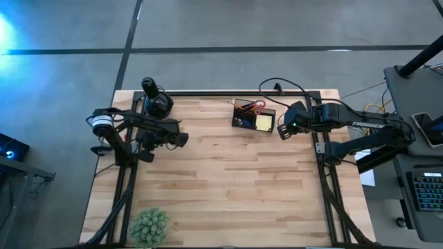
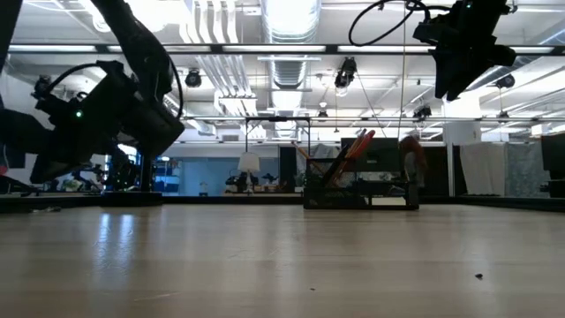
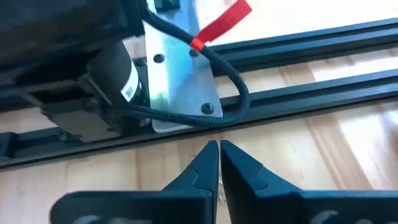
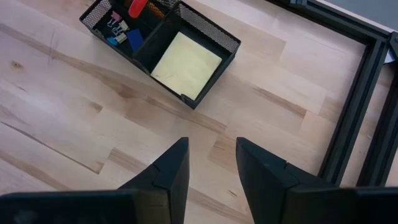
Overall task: Pick and place office supplies into organizer
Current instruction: Move the top blue binder clip toward the right side of the table
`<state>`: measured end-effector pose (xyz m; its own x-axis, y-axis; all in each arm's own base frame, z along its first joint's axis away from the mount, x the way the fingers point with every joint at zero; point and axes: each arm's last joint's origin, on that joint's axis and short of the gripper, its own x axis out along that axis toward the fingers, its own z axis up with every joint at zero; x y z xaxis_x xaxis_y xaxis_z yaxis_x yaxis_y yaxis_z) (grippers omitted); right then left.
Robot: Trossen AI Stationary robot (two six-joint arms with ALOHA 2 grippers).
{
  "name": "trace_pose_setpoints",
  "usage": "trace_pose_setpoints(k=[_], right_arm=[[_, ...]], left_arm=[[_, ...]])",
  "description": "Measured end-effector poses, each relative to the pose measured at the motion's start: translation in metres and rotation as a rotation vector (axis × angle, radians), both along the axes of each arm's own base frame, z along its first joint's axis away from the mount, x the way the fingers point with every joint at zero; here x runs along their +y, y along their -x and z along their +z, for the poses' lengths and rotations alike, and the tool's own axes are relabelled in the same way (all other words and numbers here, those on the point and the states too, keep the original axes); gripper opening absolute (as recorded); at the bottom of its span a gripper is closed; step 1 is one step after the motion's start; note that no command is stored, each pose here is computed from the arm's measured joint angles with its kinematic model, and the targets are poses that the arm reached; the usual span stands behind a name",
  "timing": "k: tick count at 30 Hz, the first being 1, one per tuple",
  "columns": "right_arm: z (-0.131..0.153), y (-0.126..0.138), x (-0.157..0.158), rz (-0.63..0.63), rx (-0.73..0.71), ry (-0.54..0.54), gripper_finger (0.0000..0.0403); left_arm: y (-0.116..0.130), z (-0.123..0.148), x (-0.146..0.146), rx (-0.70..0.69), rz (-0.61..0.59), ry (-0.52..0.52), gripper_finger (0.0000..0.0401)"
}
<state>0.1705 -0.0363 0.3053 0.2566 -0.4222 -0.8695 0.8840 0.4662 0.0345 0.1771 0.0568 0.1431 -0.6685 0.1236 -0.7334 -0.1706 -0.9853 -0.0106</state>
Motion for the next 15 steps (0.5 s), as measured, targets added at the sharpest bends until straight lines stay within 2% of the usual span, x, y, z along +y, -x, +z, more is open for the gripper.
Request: trace_pose_setpoints(k=[6,15], right_arm=[[0.000,0.000,0.000,0.000,0.000,0.000,0.0123],[0.000,0.000,0.000,0.000,0.000,0.000,0.0123]], left_arm=[[0.007,-0.022,0.004,-0.096,0.027,-0.023,0.0001],[0.013,-0.027,0.013,-0.080,-0.004,-0.093,0.0001]])
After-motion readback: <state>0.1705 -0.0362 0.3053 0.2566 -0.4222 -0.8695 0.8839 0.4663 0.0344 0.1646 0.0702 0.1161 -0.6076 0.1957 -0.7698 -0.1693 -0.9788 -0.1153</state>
